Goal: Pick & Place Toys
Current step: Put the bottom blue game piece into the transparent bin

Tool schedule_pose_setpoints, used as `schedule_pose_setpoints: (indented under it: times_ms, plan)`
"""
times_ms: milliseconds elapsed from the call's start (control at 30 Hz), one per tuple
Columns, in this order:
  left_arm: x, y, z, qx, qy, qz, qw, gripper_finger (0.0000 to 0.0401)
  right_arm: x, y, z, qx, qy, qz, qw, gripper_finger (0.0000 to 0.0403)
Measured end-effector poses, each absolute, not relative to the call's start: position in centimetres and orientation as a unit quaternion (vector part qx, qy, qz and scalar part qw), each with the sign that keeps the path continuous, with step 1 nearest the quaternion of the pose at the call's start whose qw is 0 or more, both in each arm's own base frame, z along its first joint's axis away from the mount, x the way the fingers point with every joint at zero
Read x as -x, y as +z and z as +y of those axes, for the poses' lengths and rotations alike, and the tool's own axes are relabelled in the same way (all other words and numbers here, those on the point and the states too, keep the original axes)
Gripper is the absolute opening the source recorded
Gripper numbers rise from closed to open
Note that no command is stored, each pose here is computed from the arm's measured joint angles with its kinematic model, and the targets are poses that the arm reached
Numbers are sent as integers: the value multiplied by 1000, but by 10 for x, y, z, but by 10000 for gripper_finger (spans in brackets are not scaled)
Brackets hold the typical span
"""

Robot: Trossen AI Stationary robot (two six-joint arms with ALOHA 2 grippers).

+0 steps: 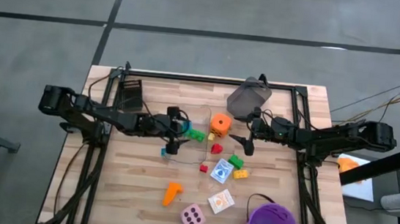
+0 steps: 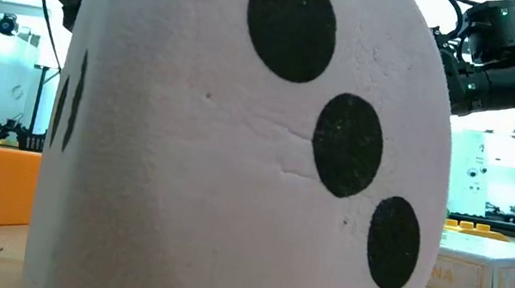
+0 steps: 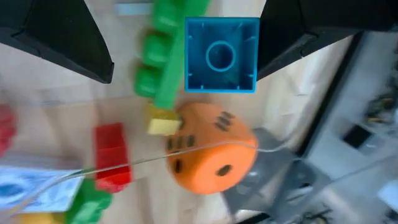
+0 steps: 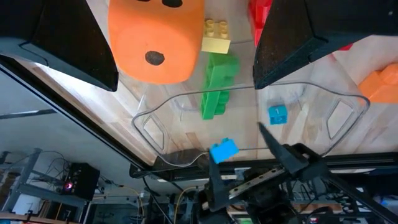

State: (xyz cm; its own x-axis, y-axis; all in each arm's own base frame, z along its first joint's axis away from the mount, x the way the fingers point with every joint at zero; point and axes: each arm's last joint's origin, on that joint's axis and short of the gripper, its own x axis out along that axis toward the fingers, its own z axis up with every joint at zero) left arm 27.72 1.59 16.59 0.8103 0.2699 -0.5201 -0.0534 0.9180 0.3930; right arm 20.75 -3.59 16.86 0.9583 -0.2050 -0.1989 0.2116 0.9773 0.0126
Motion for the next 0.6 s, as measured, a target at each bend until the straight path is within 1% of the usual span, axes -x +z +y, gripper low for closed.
schedule_pose_setpoints:
  times_ms: [133, 233, 333, 400, 467, 600]
  plan:
    - [-276, 172, 17, -208, 105, 287, 929, 371, -208, 169, -36, -17, -105, 99, 989, 368]
    - [-279, 180, 17, -209, 107, 283, 930, 370, -207, 168, -36, -17, -105, 100, 989, 368]
    - [-282, 186, 17, -209, 108, 281, 930, 359, -207, 168, -36, -17, -105, 101, 989, 368]
    - [-284, 188, 17, -209, 106, 284, 930, 340, -207, 168, -36, -17, -105, 102, 989, 368]
    - [-285, 190, 17, -209, 103, 288, 929, 313, -207, 168, -36, -17, -105, 102, 989, 368]
    - [-286, 192, 17, -209, 98, 301, 925, 233, -207, 168, -36, -17, -105, 103, 989, 368]
